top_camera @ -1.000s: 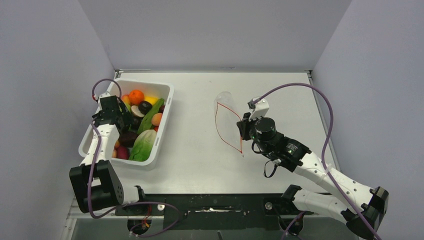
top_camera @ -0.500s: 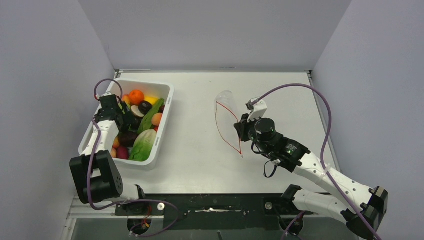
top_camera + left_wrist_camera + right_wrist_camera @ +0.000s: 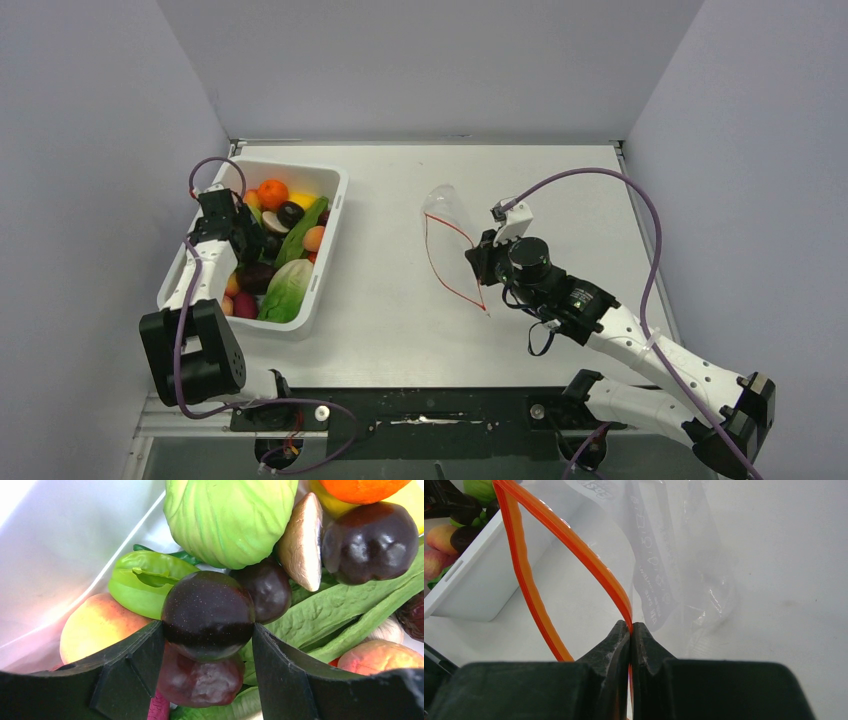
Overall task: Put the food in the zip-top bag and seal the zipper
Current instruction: Pick up the fake vegetable from the bin.
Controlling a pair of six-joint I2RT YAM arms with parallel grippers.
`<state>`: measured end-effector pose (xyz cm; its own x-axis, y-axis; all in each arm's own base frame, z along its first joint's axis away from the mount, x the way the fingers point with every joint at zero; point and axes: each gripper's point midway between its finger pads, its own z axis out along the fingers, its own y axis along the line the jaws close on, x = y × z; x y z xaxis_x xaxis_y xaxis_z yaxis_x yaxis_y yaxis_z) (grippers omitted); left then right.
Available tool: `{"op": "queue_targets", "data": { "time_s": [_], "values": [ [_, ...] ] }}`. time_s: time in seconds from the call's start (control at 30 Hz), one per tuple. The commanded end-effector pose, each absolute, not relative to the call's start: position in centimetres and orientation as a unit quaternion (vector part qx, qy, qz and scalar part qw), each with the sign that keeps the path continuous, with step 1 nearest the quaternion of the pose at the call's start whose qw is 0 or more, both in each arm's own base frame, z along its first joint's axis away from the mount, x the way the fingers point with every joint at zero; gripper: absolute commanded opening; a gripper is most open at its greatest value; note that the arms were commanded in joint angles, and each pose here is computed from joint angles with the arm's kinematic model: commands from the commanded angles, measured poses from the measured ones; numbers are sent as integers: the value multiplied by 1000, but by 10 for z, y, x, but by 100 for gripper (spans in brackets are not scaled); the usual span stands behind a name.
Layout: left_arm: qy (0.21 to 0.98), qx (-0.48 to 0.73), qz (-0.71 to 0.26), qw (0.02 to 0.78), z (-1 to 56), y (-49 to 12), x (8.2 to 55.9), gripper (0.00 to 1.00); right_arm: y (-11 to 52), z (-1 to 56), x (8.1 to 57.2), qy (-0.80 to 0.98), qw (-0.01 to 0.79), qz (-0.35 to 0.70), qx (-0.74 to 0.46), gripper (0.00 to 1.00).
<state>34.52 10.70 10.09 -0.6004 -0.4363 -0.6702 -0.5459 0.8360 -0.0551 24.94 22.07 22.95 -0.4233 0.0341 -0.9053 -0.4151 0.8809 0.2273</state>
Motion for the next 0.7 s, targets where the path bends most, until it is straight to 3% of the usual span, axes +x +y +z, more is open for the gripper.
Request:
{"op": "queue_targets", "data": {
  "time_s": [0.0,0.37,0.67],
  "values": [
    [867,-281,58,408,139,105,358,50,228,247,253,799,542,237,-107,0],
    [844,-288,22,453,182,84,344,42,233,243,256,811,527,237,-89,0],
    [834,-234,-82,493,219,39,336,41,237,240,266,819,520,238,-48,0]
  ]
}}
